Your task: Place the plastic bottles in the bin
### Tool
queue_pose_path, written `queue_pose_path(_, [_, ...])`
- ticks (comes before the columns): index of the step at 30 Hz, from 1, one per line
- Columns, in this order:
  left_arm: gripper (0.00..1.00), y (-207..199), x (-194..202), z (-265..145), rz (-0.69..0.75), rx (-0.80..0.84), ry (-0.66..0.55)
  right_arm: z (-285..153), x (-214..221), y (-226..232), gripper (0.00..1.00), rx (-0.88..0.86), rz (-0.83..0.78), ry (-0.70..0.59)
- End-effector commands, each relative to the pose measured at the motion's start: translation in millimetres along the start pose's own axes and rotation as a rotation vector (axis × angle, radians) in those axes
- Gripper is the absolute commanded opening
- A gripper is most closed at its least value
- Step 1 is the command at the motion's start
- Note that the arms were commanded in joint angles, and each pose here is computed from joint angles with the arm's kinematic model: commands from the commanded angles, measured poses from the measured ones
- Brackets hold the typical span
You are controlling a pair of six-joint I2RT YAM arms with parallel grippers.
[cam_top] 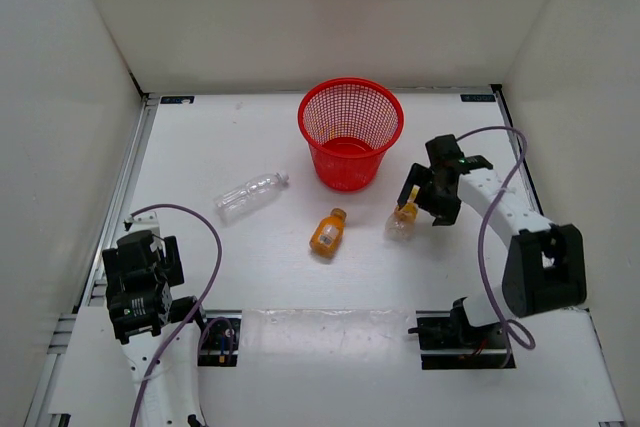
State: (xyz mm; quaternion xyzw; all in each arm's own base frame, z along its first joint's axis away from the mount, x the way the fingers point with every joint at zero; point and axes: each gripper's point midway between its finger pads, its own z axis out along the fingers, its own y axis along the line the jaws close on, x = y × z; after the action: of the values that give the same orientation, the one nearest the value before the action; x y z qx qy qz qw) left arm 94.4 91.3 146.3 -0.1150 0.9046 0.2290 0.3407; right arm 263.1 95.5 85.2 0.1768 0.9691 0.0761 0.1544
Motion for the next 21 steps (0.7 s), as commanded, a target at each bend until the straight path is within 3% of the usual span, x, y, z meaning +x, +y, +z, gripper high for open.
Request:
queue_pose_path(1, [1.00, 1.3, 0.4, 1.6, -0.010, -0.013, 0.010, 17.3, -5.6, 12.9, 0.99, -0.025, -0.025, 0.030])
queue_pose_path(6, [1.00, 2.5, 0.6, 1.5, -0.019, -0.022, 0.012, 48.9, 3.1, 8.6, 0.93, 0.038, -0.023, 0.104])
queue_pose_path(10, [1.00, 2.5, 0.6, 1.5, -0.019, -0.022, 0.012, 55.4, 4.2, 6.8, 0.69, 0.060, -0.033, 0.106])
queue_pose_path(11, [1.00, 2.5, 0.6, 1.5, -0.019, -0.022, 0.012, 48.4, -0.8, 8.6, 0.57, 0.050, -0.034, 0.076])
queue_pose_path(15, [1.00, 2.2, 1.0, 2.3, -0.016, -0.021, 0.020, 26.1, -13.7, 8.5, 0.31, 0.038, -0.042, -0.037])
queue_pose_path(18, [1.00, 2.2, 1.0, 2.3, -0.016, -0.021, 0.020, -11.2, -38.3, 8.0, 0.27, 0.036, -0.042, -0.183])
queue_pose_path(21, [1.00, 0.6, 1.1, 3.1, -0.004, -0.011, 0.028, -76.6, -78.4, 18.1, 0.23, 0.008, -0.025, -0.433])
